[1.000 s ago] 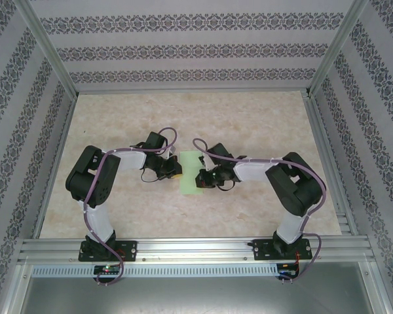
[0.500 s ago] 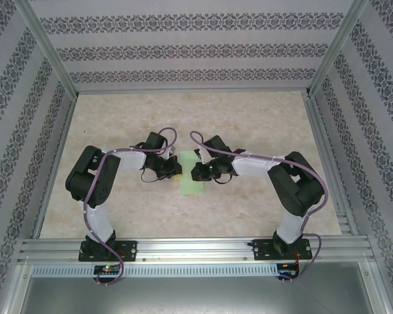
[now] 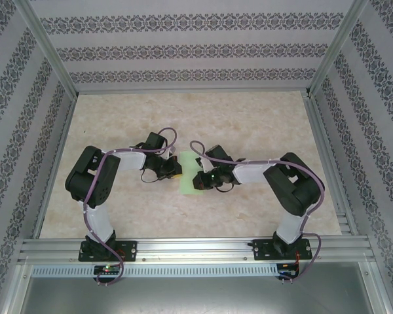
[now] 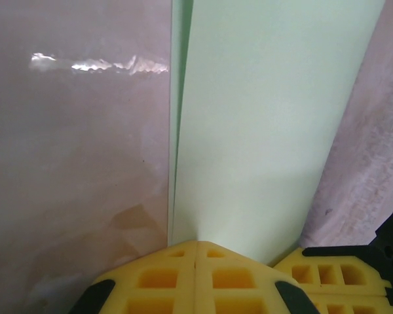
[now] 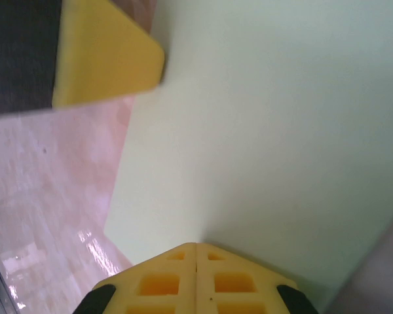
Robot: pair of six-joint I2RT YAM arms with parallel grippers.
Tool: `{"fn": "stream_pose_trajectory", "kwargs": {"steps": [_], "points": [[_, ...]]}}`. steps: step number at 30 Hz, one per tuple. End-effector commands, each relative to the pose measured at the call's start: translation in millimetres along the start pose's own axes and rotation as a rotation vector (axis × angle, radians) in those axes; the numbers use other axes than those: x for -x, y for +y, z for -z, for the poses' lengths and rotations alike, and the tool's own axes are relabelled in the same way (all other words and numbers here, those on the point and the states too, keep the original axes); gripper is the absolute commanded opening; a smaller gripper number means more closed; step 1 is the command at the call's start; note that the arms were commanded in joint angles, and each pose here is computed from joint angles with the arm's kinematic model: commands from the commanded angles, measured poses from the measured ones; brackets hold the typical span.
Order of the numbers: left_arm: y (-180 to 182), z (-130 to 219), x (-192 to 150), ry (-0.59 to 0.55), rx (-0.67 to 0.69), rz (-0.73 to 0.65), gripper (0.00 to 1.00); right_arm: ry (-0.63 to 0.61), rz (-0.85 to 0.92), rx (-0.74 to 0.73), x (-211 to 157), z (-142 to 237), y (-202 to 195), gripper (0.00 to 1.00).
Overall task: Fold a paper plane with a square sheet of paper (pick it up from the middle)
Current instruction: Fold the square sheet of paper in half at the center of the table.
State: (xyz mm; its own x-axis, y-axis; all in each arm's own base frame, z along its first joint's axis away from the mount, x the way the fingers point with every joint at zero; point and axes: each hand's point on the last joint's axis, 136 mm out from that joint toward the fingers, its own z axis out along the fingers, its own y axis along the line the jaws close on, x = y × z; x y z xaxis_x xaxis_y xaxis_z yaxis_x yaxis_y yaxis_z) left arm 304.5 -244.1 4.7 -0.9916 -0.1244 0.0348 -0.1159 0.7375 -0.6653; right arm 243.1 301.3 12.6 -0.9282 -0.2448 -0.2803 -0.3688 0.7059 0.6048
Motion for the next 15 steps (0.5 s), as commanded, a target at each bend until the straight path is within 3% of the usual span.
{"fn": "stream_pose_trajectory", "kwargs": {"steps": [1, 7, 12, 15], "points": [[119.6, -18.7, -60.2, 0.119, 0.427, 0.176, 0.0, 0.104, -0.06, -0.059, -48.7, 4.5, -24.6, 0.01], [118.9, -18.8, -59.3, 0.121, 0.427, 0.173, 0.0, 0.069, -0.06, -0.058, -46.4, 19.1, -19.6, 0.01], [115.1, -18.8, -56.9, 0.118, 0.416, 0.17, 0.0, -0.092, -0.012, -0.03, 9.2, 40.9, 8.6, 0.01], [115.8, -19.2, -57.2, 0.122, 0.419, 0.172, 0.0, -0.175, -0.047, 0.045, 44.3, 35.1, 25.5, 0.01]]}}
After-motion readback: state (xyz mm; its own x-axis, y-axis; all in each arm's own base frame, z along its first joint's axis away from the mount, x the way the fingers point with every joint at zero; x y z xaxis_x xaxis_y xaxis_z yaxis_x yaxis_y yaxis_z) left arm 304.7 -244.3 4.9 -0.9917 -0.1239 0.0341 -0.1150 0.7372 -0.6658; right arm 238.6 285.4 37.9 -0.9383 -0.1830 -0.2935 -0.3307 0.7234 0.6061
